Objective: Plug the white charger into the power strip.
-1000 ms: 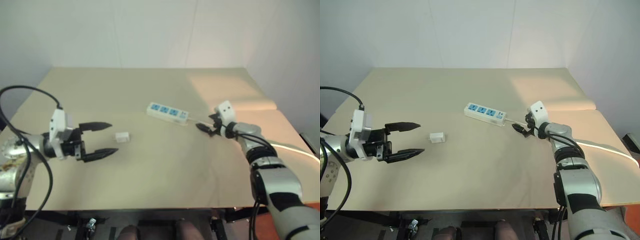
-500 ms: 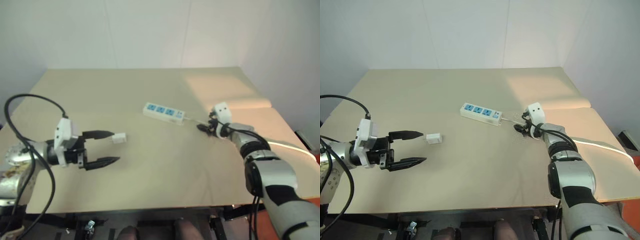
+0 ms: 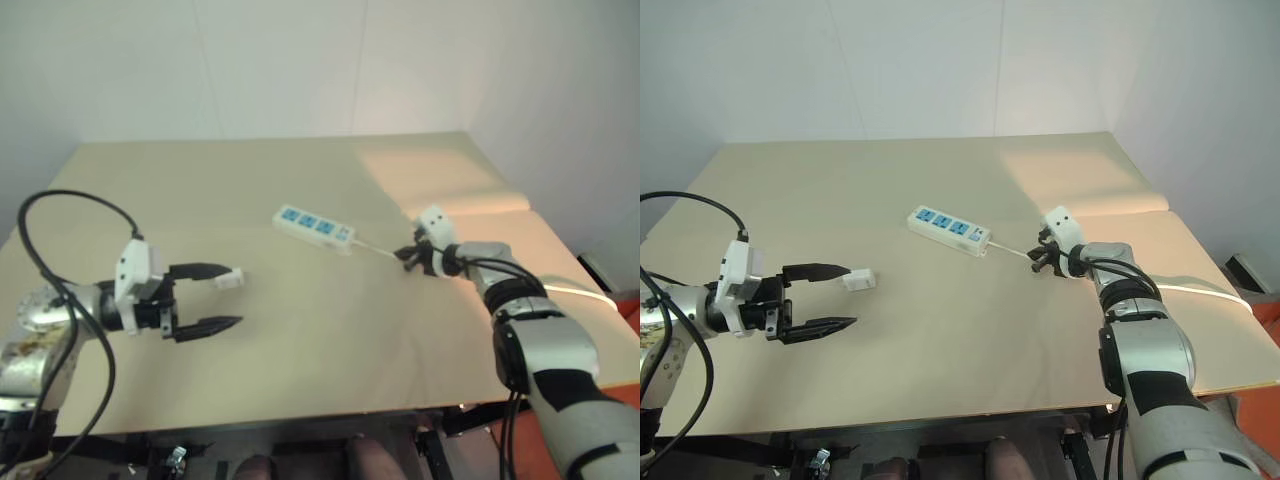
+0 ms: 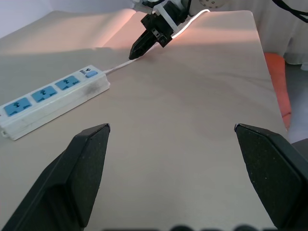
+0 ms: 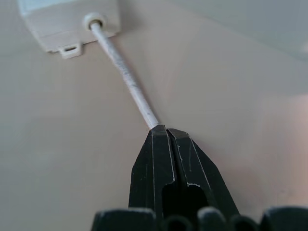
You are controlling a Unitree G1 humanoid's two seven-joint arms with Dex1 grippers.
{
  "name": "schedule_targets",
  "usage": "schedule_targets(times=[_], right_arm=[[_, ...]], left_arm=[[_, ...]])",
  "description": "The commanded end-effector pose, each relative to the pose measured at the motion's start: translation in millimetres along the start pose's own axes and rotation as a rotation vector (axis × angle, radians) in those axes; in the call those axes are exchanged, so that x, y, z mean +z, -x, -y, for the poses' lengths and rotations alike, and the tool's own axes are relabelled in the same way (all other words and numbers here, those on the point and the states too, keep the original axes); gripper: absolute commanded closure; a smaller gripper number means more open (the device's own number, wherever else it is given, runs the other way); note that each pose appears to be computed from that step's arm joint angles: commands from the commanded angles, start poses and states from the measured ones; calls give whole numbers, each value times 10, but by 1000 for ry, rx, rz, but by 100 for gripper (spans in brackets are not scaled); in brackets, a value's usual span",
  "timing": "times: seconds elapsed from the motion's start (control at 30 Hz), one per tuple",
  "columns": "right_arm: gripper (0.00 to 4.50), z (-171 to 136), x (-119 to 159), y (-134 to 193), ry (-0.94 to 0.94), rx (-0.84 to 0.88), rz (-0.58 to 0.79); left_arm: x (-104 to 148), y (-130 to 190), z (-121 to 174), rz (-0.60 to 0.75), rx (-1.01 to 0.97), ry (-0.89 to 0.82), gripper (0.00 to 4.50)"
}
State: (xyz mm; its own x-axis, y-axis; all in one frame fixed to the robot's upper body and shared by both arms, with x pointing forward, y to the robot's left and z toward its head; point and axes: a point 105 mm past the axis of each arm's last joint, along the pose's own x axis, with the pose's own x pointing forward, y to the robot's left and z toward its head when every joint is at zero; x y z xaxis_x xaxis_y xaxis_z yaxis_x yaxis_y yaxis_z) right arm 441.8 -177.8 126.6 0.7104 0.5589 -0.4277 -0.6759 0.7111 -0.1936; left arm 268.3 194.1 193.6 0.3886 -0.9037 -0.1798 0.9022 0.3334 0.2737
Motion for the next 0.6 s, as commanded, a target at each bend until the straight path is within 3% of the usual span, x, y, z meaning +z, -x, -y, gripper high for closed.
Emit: schedule_targets(times=[0.03,0.17,0.27,0.5,0.53,0.6], right_arm=[[447,-27,157,2,120,22,44],[447,-25,154,22,154,21,65],[382,-18,133,45,164,29,60],[142,104,195,44,160,-95,92],[118,105,178,39,157,-96,81],[118,90,125,20,133,-89,55]], left_arm=[[72,-19,-24,18,-7,-34,0],[73,-55,-29,24,-18,-34,0],[66,-62,-33,23,-18,-33,0],[33,-67,-21,19,-15,-31,0],[30,-71,-20,19,-16,-31,0],[27,-81,-21,19,-17,-33,0]])
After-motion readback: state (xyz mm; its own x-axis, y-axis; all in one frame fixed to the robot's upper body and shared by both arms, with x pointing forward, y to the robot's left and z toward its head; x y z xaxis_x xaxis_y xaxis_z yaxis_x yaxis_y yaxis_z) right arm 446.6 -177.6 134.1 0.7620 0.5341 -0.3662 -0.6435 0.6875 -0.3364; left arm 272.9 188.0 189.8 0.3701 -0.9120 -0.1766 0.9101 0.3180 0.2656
